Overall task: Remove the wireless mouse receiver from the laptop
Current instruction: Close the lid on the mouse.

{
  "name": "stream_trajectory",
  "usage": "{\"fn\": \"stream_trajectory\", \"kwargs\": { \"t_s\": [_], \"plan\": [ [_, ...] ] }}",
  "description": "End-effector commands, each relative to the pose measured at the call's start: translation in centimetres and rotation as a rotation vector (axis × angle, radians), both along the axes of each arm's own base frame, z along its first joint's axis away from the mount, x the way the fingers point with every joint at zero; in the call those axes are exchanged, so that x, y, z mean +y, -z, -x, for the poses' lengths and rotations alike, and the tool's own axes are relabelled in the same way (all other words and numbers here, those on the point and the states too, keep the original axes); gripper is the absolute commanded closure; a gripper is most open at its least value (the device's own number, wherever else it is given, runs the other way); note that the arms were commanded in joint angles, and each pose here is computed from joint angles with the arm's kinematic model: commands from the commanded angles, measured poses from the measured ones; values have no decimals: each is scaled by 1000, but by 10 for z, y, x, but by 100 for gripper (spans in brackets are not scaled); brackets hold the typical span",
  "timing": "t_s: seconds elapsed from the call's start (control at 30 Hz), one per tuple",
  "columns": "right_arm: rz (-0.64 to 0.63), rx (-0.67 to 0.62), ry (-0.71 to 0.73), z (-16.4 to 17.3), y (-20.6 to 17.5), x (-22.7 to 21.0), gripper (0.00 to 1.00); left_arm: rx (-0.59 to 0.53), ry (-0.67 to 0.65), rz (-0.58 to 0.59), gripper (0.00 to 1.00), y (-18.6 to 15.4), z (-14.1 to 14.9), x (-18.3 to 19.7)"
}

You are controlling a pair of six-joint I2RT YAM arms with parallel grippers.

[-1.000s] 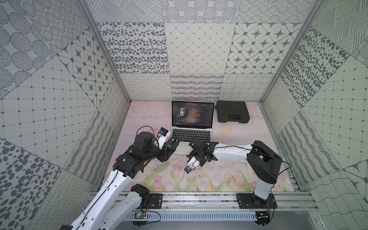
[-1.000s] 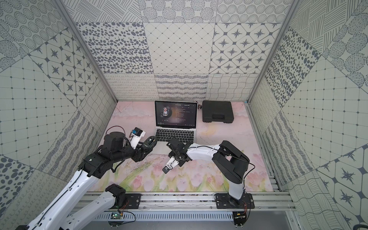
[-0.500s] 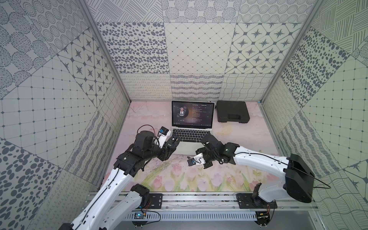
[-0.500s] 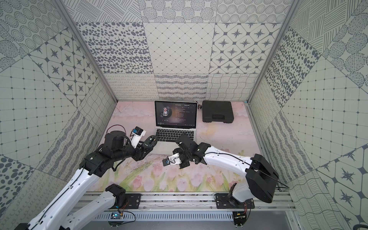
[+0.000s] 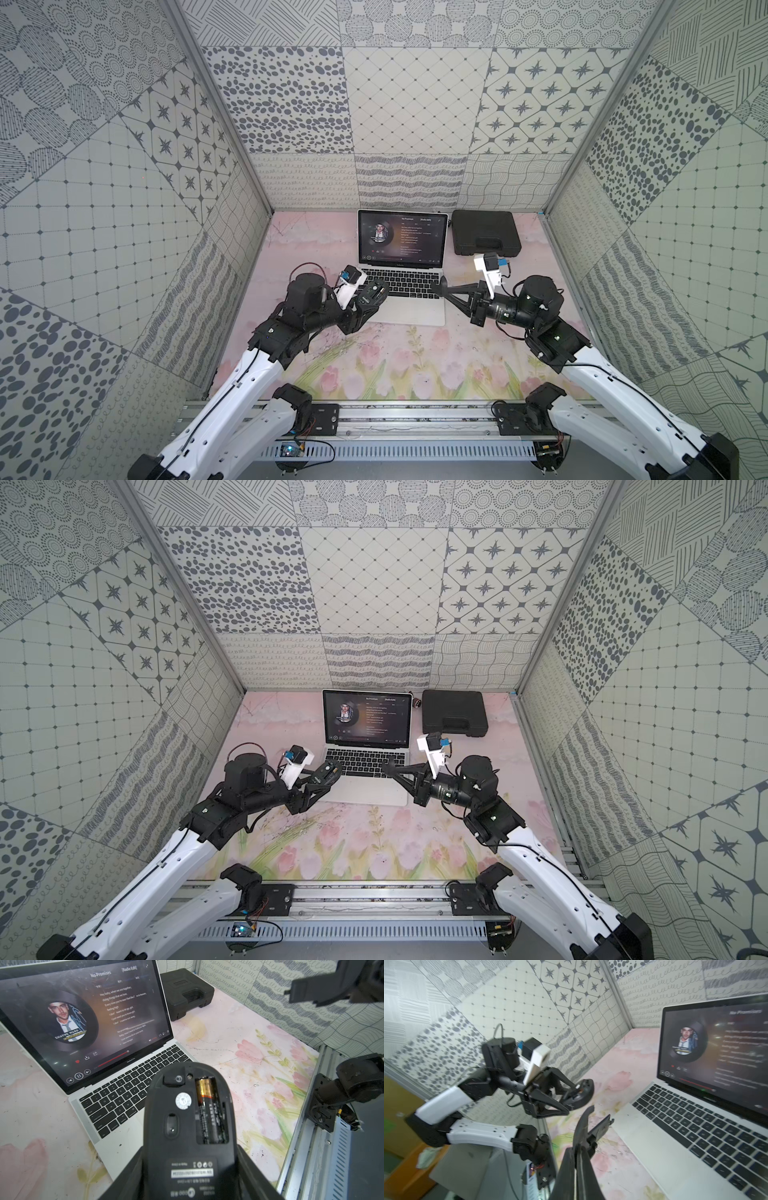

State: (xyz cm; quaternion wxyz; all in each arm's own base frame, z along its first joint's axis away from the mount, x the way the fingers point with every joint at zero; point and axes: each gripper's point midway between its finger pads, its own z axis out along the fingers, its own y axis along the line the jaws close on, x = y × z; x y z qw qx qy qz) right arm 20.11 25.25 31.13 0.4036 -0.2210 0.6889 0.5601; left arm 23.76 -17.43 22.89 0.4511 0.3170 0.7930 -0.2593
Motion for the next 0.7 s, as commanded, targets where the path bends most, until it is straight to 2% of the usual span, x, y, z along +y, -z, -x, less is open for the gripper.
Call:
{"fn": "stream_trajectory", "kwargs": {
  "t_s": [0.0, 0.1, 0.33, 0.53, 0.67],
  "plan": [
    [-128, 260, -203, 13, -24, 20, 100, -221, 221, 109, 100, -41, 6, -31],
    [-192, 343, -289, 12, -31, 30, 100, -299, 315, 98, 100, -45, 16, -40],
    [-160, 449, -393, 16, -21, 48, 100, -363, 493, 2, 100, -32, 39, -59],
    [-155, 468, -406, 18, -19, 50, 100, -392, 524, -6, 100, -31, 47, -60],
    [-152, 483, -418, 21, -15, 56, 100, -407, 497, -5, 100, -32, 44, -58]
  ]
}}
